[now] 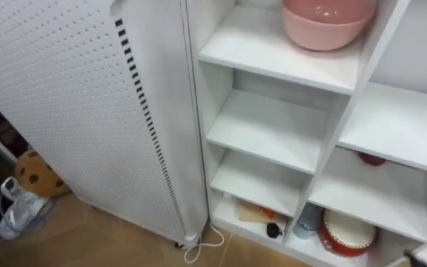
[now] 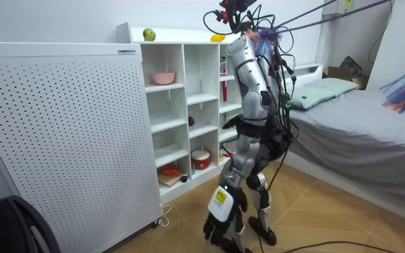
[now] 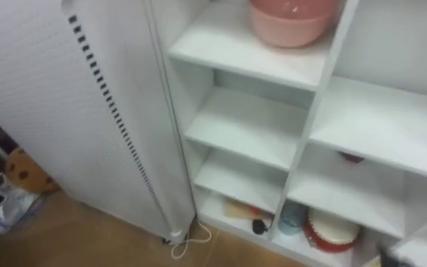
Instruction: Arrange fruit in the closet
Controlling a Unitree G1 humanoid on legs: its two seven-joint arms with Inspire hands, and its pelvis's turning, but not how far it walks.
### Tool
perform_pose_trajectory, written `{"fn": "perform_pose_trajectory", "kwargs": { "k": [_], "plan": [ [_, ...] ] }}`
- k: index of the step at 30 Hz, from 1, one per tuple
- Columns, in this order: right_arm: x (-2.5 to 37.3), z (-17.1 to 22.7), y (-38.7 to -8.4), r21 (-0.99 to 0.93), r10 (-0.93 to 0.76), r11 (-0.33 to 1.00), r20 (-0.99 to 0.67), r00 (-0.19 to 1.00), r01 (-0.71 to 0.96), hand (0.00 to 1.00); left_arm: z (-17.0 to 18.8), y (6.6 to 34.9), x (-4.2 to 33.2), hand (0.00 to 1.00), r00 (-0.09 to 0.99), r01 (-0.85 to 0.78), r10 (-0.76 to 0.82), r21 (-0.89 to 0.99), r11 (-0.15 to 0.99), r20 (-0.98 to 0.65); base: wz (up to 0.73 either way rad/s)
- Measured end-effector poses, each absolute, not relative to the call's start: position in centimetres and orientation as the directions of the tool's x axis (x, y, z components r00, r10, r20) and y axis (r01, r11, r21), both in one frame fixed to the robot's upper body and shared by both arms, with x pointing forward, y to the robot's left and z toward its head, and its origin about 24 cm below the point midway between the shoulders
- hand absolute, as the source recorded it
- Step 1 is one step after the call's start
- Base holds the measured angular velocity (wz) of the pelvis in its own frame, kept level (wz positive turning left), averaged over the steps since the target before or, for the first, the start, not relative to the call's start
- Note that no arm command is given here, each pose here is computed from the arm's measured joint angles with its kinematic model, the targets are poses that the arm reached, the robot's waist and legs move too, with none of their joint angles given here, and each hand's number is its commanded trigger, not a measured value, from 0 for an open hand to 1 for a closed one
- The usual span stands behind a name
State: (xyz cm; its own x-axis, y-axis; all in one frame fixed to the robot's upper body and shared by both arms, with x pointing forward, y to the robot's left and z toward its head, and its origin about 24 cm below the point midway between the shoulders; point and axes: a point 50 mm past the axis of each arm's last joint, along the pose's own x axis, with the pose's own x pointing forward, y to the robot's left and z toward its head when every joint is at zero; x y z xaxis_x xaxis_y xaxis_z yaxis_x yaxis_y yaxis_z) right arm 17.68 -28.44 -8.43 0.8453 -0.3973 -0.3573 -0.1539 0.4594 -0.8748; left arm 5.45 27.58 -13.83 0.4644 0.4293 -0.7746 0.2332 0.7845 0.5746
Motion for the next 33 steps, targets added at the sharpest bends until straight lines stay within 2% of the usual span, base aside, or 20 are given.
{"fn": "perform_pose_trajectory", "kwargs": {
  "k": [9,15,26,33],
  "plan": [
    [6.8,-13.6,-26.7,-0.699,-0.419,0.637,-0.669,0.614,-0.327,0.0,-14.8,26.0,3.1,0.0,0.406,0.183,0.447,0.551,0.814,-0.797,-0.02],
    [2.6,-15.1,-25.9,-0.623,-0.457,0.705,-0.764,0.456,-0.338,0.0,-15.4,24.3,1.7,0.0,0.384,0.213,0.444,0.546,0.81,-0.809,-0.01],
    [-0.3,-16.0,-25.2,-0.527,-0.483,0.827,-0.844,0.236,-0.195,0.0,-15.3,25.0,1.7,0.0,0.349,0.185,0.508,0.589,0.787,-0.788,-0.12],
    [0.1,-16.3,-25.2,-0.501,-0.474,0.849,-0.863,0.177,-0.167,0.0,-15.4,25.0,2.0,0.0,0.306,0.152,0.528,0.588,0.794,-0.792,-0.23]
  ]
}}
